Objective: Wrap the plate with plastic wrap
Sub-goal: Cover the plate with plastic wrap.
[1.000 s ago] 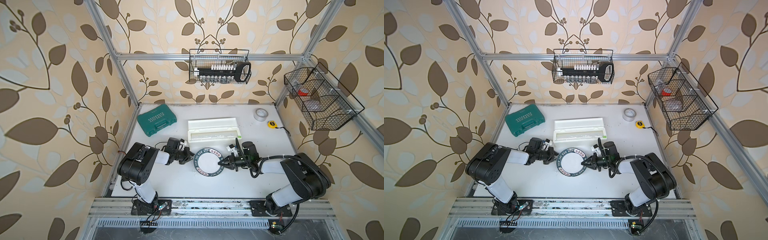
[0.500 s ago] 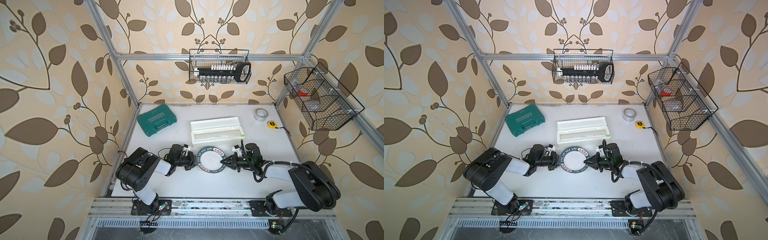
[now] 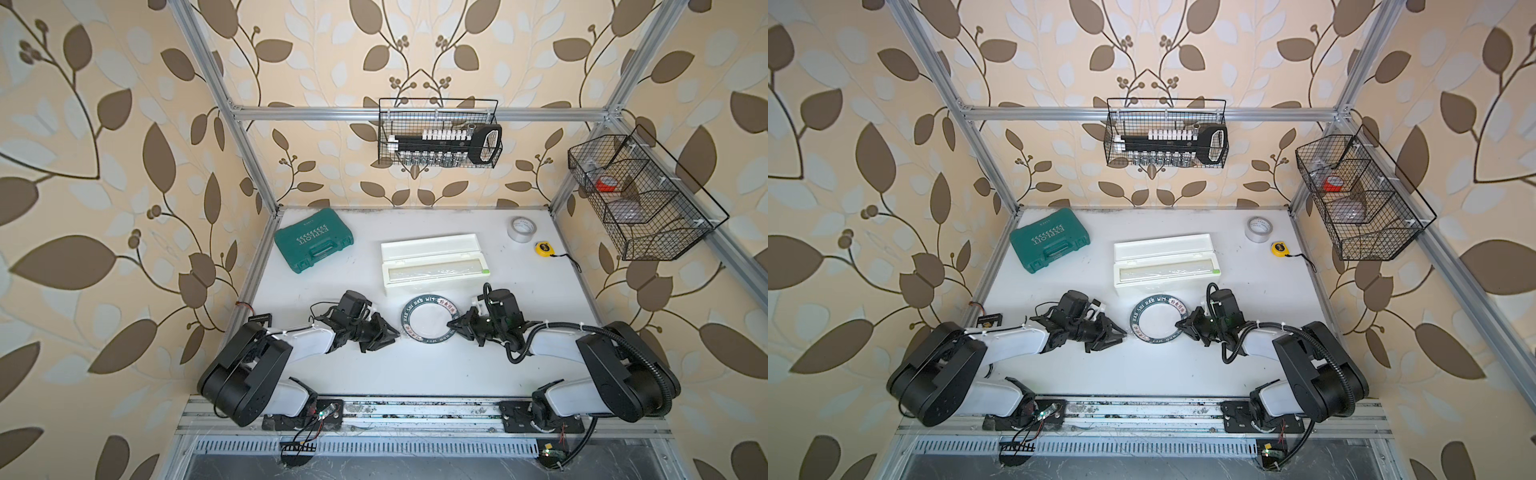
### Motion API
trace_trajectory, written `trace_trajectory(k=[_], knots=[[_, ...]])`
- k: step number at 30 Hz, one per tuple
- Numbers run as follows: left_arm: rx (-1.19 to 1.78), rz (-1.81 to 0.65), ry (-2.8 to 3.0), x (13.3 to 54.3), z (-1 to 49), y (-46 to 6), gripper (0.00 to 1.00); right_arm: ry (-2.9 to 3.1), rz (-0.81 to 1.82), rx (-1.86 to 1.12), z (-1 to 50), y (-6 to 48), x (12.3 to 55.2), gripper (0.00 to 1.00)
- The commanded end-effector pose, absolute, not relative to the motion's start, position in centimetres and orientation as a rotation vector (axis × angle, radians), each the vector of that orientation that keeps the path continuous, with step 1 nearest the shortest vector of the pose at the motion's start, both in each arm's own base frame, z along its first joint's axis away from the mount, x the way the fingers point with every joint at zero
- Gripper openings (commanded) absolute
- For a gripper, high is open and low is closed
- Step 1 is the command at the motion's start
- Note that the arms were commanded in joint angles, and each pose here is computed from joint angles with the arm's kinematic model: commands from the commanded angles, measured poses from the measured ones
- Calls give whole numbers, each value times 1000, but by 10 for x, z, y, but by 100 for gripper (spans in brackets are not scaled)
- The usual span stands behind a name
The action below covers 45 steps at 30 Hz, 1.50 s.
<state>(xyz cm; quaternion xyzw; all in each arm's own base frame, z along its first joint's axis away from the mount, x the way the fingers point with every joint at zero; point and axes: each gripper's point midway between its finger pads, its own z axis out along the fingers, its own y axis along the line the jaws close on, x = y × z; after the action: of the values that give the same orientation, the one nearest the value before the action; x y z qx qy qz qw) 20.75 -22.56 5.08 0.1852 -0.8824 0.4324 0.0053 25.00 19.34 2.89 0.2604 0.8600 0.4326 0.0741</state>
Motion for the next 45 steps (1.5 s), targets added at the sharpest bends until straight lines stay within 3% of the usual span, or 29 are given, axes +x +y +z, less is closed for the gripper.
trace_trajectory(k=[1,7,19,26,38,45], knots=[[561,976,-2962,193,48,-183,31,2710,979,914,-9,164,230,0],[589,859,-3127,205,78,-158,43,2729,852,828,-7,162,229,0],[379,1230,-3119,211,119,-232,61,2724,788,774,-7,160,226,0],[368,1351,-3024,219,107,-262,64,2722,784,777,-8,160,223,0],[425,1338,-2946,226,59,-278,63,2729,893,821,-7,170,217,0],[465,1439,-2881,232,42,-290,59,2710,1100,906,1,187,211,0]])
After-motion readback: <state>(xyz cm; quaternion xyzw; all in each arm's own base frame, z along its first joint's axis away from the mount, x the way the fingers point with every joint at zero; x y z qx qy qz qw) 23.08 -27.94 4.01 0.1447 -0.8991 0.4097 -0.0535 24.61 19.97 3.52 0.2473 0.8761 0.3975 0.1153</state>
